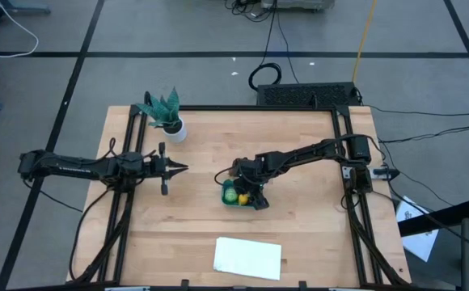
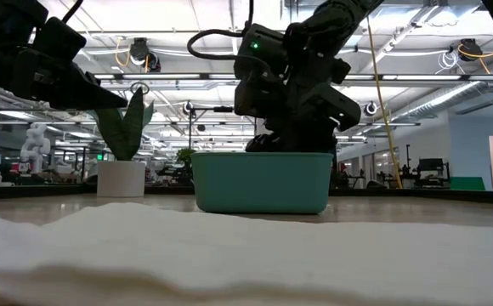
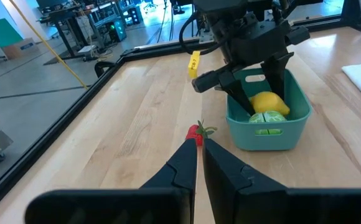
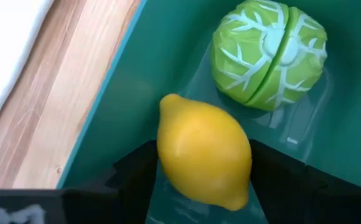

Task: Pick and placing Produce into tupperware
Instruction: Put the lemon into the blue bin, then put the strawberry into the blue bin

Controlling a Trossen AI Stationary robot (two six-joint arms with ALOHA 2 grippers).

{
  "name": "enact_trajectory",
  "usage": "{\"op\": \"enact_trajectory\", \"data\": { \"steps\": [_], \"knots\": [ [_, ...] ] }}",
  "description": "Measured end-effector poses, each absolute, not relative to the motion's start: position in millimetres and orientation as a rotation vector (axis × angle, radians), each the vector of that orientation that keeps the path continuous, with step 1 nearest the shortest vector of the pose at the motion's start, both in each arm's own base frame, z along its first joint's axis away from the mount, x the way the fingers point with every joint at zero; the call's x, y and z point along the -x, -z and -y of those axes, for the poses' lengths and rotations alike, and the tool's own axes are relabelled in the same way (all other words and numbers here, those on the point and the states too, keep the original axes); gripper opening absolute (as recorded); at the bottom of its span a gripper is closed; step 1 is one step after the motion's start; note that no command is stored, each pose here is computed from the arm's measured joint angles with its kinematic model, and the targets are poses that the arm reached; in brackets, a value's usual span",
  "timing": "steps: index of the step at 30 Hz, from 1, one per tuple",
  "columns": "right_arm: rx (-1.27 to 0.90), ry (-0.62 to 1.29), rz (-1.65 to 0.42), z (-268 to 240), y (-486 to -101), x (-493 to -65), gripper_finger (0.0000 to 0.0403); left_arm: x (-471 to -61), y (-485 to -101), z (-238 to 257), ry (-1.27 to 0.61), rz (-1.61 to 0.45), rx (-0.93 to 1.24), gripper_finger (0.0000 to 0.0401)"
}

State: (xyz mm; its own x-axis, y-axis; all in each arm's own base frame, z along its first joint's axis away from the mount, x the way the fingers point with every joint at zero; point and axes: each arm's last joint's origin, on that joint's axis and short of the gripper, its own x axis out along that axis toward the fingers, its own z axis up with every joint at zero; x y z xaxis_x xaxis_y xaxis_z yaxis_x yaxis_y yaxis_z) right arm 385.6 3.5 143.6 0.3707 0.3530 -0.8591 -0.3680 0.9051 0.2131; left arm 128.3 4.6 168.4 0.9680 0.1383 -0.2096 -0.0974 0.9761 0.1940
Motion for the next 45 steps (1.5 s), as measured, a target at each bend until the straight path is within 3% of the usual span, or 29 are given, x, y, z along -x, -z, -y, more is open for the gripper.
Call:
{"op": "enact_trajectory", "data": {
  "steps": [19,23,32,45],
  "knots": [
    [0.087,-0.333,-0.927,-0.1,-225.2,-364.1,0.0226,-128.3,-168.6,-4.6,-0.120,-0.221,-0.187,0.0033],
    [0.077,-0.317,-0.863,-0.3,-248.2,-355.1,0.0183,-128.4,-168.8,-4.6,-0.120,-0.221,-0.187,0.0033],
    [0.045,-0.288,-0.767,1.6,-283.1,-337.5,0.0011,-128.4,-168.8,-4.6,-0.120,-0.221,-0.187,0.0033],
    [0.032,-0.273,-0.696,1.6,-294.0,-336.7,0.0001,-128.3,-168.7,-4.6,-0.120,-0.222,-0.185,0.0033]
  ]
}}
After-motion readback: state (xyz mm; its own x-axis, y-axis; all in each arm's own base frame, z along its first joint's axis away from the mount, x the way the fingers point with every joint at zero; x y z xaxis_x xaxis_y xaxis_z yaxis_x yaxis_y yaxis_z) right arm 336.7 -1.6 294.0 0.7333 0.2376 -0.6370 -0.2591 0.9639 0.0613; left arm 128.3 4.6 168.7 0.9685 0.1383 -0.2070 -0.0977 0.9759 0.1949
